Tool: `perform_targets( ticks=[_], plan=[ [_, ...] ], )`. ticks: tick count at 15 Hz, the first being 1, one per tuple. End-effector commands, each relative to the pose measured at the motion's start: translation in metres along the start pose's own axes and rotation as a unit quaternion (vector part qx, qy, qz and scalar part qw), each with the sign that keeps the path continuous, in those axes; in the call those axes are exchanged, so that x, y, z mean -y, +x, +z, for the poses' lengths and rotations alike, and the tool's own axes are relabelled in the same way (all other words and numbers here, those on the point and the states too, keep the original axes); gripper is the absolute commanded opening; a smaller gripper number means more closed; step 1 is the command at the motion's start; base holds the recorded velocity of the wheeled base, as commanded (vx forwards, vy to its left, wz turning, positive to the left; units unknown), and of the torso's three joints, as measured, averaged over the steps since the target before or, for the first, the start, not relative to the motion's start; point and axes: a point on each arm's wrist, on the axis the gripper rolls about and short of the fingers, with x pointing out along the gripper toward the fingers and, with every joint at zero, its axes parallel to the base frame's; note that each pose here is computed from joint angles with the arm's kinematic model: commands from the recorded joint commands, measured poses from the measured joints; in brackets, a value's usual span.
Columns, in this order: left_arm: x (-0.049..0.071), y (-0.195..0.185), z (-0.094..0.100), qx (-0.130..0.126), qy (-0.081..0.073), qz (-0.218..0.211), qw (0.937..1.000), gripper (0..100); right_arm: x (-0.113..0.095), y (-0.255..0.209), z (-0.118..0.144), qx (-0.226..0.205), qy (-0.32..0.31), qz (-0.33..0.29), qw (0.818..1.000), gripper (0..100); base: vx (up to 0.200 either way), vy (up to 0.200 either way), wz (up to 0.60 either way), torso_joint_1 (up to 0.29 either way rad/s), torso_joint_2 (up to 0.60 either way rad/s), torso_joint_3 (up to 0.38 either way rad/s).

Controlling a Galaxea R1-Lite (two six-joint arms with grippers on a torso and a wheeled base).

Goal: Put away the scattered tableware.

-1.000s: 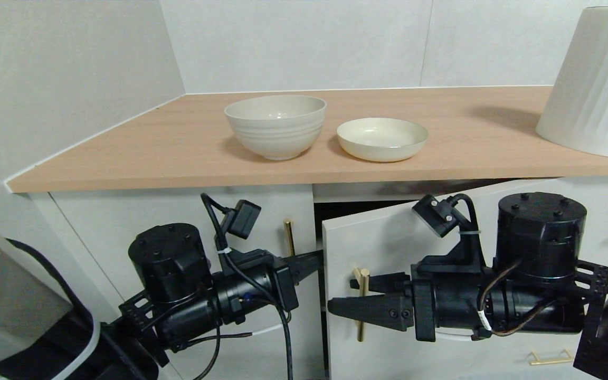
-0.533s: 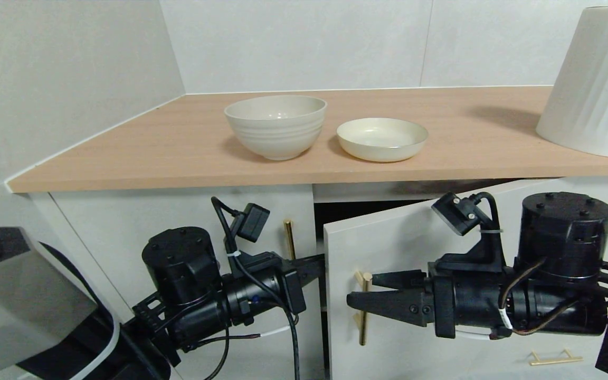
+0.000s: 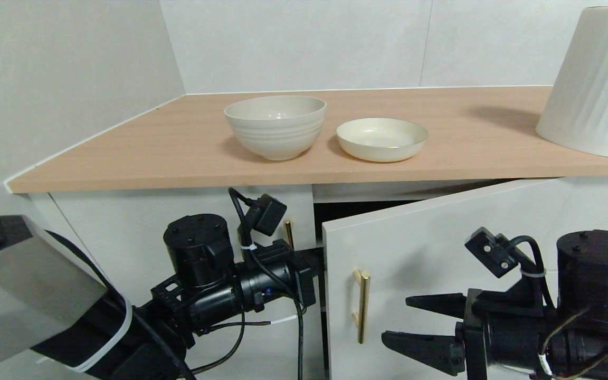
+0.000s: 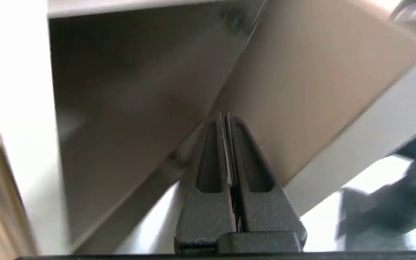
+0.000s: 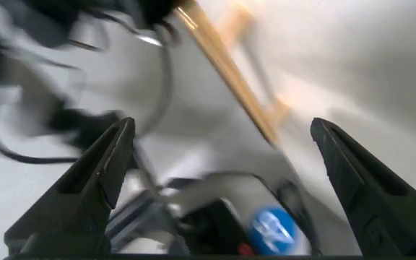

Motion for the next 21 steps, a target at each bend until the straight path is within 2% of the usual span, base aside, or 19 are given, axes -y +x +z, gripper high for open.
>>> perform_targets(
  ticks=[1,3,6,11,14,20,21],
  plan=[
    [-0.003,0.003,-0.002,-0.008,0.015,0.004,0.9999,0,-0.018,-0.011,-0.006,0.004,-0.013,-0.038,0.999,100,0.000,0.000,0.00,0.000,0.00,0.000],
    [-0.002,0.006,0.006,0.004,0.022,0.000,0.9997,0,-0.032,-0.024,-0.009,0.013,-0.021,-0.065,0.998,100,0.000,0.000,0.00,0.000,0.00,0.000],
    [-0.001,0.006,0.009,0.012,0.027,-0.001,0.9996,0,-0.034,-0.035,-0.014,0.005,-0.021,-0.068,0.997,100,0.000,0.000,0.00,0.000,0.00,0.000],
    [-0.004,0.014,0.008,0.012,0.027,-0.003,0.9996,0,-0.034,-0.033,-0.022,-0.015,-0.024,-0.065,0.997,100,0.000,0.000,0.00,0.000,0.00,0.000],
    [-0.002,0.016,0.007,0.011,0.028,-0.008,0.9995,0,-0.035,-0.032,-0.022,-0.015,-0.025,-0.065,0.997,100,0.000,0.000,0.00,0.000,0.00,0.000],
    [-0.003,0.021,0.002,0.004,0.025,-0.010,0.9996,0,-0.036,-0.032,-0.024,-0.019,-0.027,-0.062,0.998,100,-0.200,0.000,0.00,0.002,0.00,0.001],
    [-0.004,0.022,0.000,0.002,0.024,-0.009,0.9997,0,-0.036,-0.031,-0.024,-0.021,-0.027,-0.063,0.997,100,0.000,0.000,0.00,0.000,0.00,0.000]
  ],
)
